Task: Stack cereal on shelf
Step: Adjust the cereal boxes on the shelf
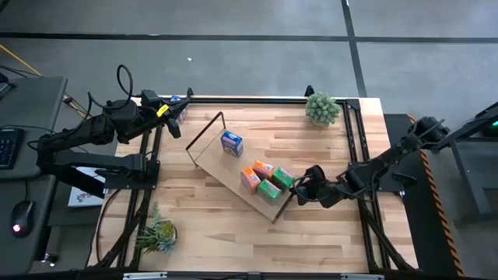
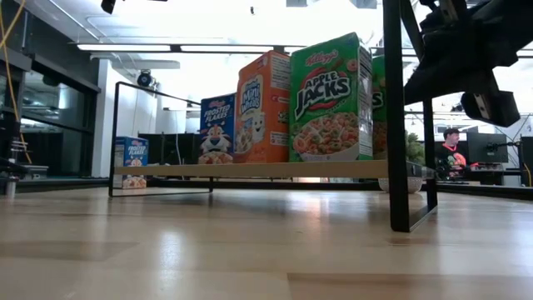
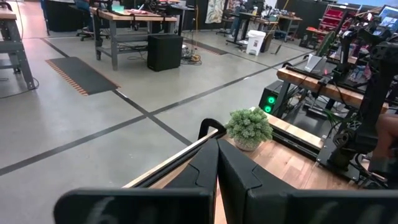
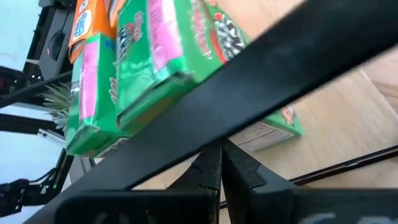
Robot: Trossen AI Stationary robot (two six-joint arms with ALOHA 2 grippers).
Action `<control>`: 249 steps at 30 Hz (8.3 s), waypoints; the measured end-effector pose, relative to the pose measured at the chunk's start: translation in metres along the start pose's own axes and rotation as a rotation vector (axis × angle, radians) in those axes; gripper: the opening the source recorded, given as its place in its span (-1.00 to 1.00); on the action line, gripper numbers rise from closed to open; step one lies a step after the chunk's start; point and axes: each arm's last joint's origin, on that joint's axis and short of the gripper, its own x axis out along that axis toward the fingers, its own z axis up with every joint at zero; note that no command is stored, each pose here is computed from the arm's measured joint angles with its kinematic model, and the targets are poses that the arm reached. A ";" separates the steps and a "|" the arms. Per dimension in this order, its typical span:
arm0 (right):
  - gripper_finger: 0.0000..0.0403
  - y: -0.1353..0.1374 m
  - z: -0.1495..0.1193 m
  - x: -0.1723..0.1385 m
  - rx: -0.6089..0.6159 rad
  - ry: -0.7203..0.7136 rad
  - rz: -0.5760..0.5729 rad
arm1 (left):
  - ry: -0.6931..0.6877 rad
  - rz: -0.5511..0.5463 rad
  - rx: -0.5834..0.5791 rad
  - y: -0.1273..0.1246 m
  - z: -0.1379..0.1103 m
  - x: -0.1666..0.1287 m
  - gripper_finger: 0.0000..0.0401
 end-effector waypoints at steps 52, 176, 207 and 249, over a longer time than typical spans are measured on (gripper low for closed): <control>-1.00 0.091 0.140 -0.078 -0.537 -0.044 -0.057 | 0.451 -0.415 0.097 -0.051 -0.048 0.045 -1.00; -1.00 0.080 0.168 -0.075 -0.579 -0.151 -0.244 | 0.369 0.151 -0.743 -0.043 -0.097 0.082 -1.00; -1.00 0.080 0.168 -0.075 -0.594 -0.154 -0.248 | 0.853 -0.519 1.355 -0.079 -0.070 0.164 -1.00; -1.00 0.080 0.168 -0.075 -0.570 -0.161 -0.249 | 1.000 -0.556 1.360 -0.081 -0.103 0.185 -1.00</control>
